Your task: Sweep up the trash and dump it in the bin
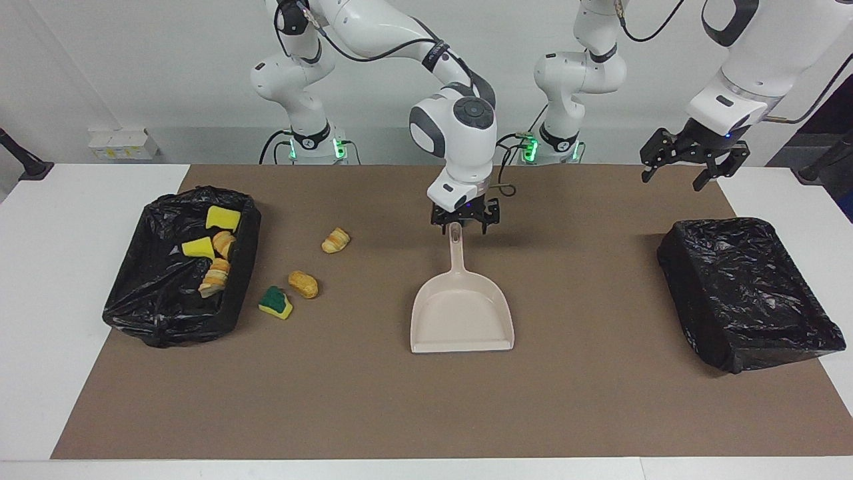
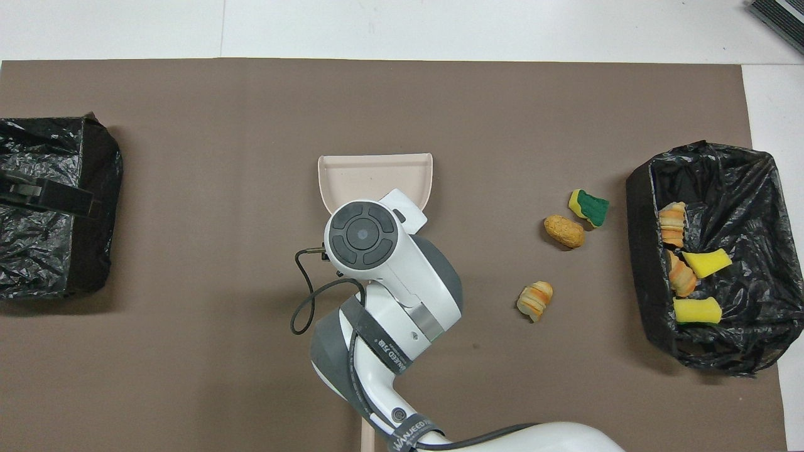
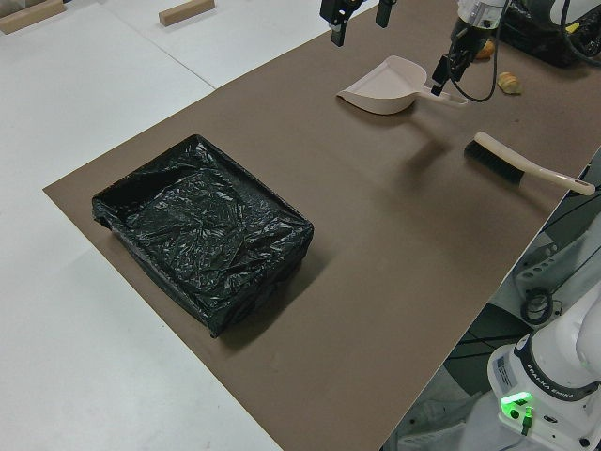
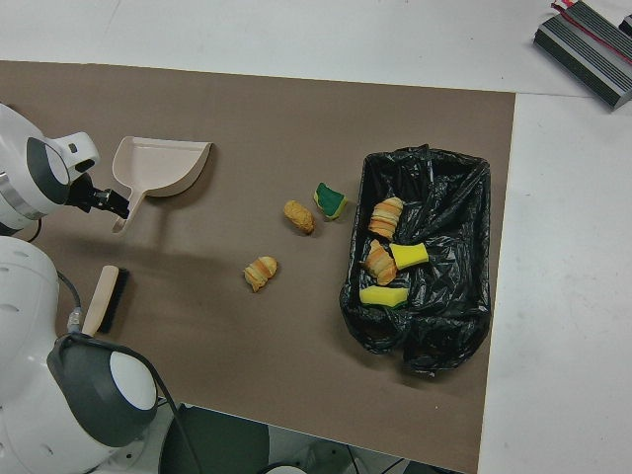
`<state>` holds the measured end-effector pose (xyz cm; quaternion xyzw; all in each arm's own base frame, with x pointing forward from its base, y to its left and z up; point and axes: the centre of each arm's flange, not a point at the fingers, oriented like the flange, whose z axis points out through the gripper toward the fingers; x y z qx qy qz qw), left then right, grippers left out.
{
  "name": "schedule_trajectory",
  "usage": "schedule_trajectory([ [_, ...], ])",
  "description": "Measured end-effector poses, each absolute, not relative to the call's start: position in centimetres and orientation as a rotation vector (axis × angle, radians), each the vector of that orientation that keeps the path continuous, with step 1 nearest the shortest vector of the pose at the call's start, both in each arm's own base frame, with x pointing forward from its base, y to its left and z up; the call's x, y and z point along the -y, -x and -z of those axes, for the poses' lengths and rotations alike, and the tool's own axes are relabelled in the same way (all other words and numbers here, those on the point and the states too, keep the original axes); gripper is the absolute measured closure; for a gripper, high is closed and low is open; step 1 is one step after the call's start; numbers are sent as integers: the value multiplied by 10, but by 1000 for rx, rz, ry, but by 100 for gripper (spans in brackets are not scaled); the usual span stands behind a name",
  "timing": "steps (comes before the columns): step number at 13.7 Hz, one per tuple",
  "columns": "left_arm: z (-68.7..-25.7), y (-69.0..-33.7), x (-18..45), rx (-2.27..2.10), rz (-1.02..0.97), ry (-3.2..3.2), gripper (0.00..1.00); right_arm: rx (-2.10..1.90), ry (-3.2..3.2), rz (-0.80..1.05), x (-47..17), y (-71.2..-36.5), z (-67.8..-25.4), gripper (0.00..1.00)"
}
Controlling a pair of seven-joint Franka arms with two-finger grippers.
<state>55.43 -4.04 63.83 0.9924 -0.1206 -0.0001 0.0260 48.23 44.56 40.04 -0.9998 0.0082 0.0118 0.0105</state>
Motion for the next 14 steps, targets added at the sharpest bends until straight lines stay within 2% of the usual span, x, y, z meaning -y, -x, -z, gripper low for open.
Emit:
schedule_trajectory([
  [4, -638, -554, 40, 372, 0, -3067, 0, -49, 3146, -101, -438, -410, -410, 0],
  [9, -638, -554, 40, 372, 0, -3067, 0, -108, 3089, -171, -431, -308, -385, 0],
  [14, -638, -554, 41, 373, 5, -3067, 0, -70, 3091, -235, -427, -245, -364, 2],
])
